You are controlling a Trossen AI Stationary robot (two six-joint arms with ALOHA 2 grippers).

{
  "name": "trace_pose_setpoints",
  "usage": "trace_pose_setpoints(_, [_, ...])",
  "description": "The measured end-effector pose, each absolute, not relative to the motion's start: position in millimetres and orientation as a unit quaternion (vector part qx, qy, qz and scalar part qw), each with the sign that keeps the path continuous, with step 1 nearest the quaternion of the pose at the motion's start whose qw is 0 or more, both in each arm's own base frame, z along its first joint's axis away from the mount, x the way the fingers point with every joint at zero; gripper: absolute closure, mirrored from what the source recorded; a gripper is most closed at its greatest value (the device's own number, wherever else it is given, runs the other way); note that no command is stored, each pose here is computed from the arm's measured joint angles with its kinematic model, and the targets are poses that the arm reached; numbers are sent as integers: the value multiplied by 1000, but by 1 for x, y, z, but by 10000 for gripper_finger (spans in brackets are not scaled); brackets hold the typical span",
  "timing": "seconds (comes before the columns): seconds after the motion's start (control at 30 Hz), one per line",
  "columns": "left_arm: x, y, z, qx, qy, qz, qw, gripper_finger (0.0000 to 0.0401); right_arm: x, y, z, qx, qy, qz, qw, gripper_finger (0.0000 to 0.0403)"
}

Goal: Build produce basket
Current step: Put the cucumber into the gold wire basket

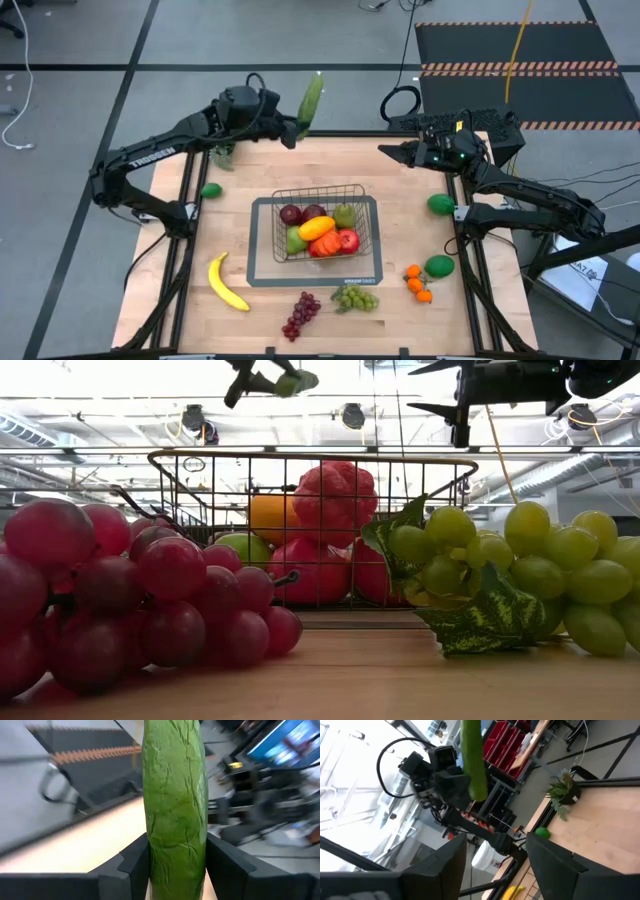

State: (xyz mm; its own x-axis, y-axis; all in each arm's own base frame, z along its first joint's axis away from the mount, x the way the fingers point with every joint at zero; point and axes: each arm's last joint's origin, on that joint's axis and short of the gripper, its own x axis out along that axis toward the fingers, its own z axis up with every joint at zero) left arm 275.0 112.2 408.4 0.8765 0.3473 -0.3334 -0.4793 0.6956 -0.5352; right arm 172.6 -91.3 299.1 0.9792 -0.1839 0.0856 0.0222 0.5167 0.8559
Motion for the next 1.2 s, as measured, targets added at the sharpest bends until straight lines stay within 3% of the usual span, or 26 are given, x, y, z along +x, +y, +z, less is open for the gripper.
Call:
trace_pose_setpoints(0.3, [292, 70, 422, -420, 40, 149, 894, 229, 173, -91, 299, 452, -75, -54, 887, 202])
trace_pose_setpoints(0.67, [296, 56, 429, -508, 2, 120, 853, 229, 173, -91, 299, 439, -74, -54, 894, 202])
trace_pose_setpoints(1.2, [296, 55, 428, -494, 0, 127, 860, 229, 173, -91, 299, 444, -74, -54, 891, 202])
